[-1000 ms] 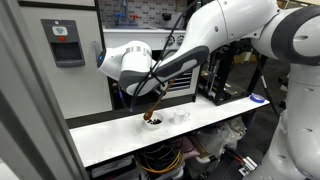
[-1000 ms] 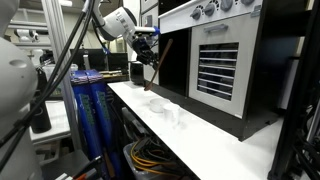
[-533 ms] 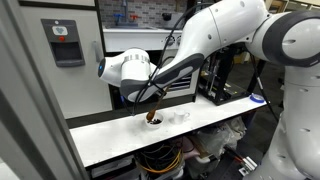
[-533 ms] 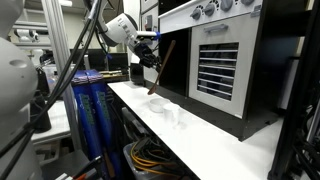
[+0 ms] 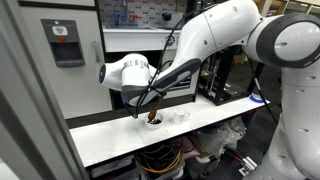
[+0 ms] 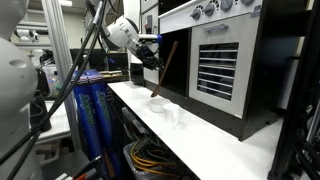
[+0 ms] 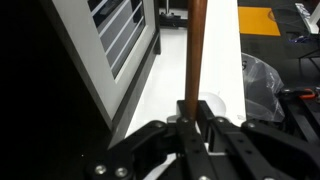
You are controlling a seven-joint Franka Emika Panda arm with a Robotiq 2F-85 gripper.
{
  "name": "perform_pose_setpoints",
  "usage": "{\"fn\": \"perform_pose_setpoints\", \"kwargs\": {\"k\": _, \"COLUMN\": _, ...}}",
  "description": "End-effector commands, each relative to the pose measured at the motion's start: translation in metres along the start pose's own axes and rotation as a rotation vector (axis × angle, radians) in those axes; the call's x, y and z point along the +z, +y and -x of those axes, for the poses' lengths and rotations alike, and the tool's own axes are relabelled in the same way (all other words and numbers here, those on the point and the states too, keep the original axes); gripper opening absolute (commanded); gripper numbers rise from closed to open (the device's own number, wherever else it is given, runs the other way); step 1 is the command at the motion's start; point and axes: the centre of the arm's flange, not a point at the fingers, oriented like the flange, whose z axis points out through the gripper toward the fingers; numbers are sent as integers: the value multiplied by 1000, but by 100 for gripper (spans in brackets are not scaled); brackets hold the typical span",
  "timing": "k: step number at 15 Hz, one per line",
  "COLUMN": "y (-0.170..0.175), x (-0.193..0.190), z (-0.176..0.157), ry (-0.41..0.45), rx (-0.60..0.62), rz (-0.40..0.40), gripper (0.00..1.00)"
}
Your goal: Use the wooden spoon to mix in the bowl
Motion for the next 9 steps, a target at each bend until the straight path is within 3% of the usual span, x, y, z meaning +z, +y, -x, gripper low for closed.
{"fn": "perform_pose_setpoints", "kwargs": {"k": 1, "y": 5, "x": 7, "z": -1, "ry": -34, "rx": -12, "rz": -9, "gripper": 3}}
{"fn": "perform_pose_setpoints", "kwargs": {"k": 9, "y": 7, "x": 32, "z": -12, "ry": -84, "rx": -32, "rz": -43, "gripper": 3}}
